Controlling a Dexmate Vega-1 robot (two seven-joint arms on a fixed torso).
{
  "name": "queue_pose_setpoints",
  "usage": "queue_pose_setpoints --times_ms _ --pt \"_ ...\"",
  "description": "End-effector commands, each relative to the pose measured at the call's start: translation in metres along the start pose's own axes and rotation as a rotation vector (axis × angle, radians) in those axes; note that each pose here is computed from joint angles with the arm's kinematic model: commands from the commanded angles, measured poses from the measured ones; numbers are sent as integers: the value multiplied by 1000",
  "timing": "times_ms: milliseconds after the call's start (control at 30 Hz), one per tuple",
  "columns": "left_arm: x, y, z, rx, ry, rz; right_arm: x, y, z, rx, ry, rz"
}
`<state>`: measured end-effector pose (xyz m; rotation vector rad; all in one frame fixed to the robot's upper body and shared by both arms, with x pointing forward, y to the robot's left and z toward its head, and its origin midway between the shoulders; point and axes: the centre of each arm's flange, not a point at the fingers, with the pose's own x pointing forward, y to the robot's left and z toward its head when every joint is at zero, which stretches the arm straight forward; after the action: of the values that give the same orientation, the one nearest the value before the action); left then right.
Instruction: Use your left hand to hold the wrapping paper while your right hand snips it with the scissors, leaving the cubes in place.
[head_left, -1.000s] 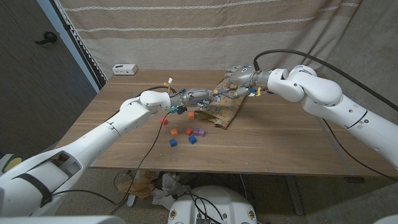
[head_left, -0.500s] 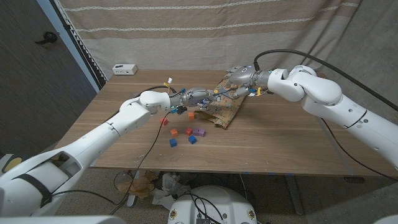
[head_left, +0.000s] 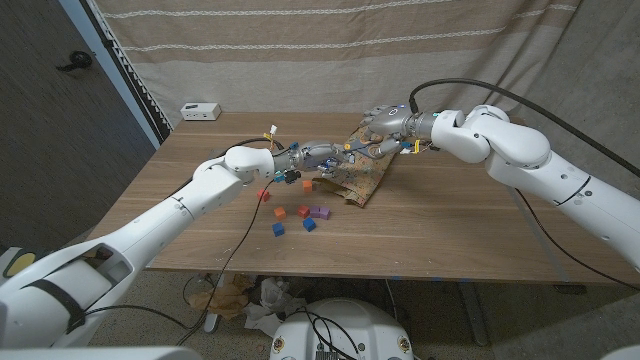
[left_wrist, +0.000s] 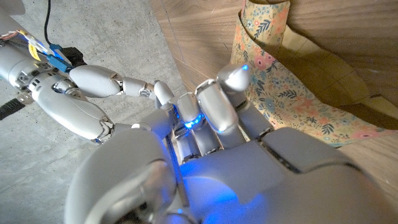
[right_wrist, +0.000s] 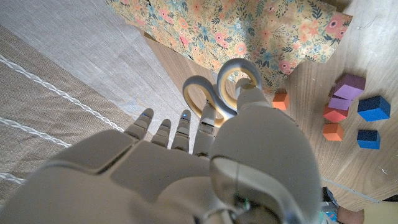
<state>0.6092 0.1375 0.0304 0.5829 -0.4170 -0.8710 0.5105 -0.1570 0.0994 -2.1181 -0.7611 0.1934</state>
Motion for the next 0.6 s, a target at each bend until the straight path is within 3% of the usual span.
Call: queue_pose_setpoints --times_ms 33,600 --pt "1 1 0 -4 -12 3 0 3 -1 6 -2 -29" --pt "2 2 0 -17 -25 10 0 7 -1 25 -13 -65"
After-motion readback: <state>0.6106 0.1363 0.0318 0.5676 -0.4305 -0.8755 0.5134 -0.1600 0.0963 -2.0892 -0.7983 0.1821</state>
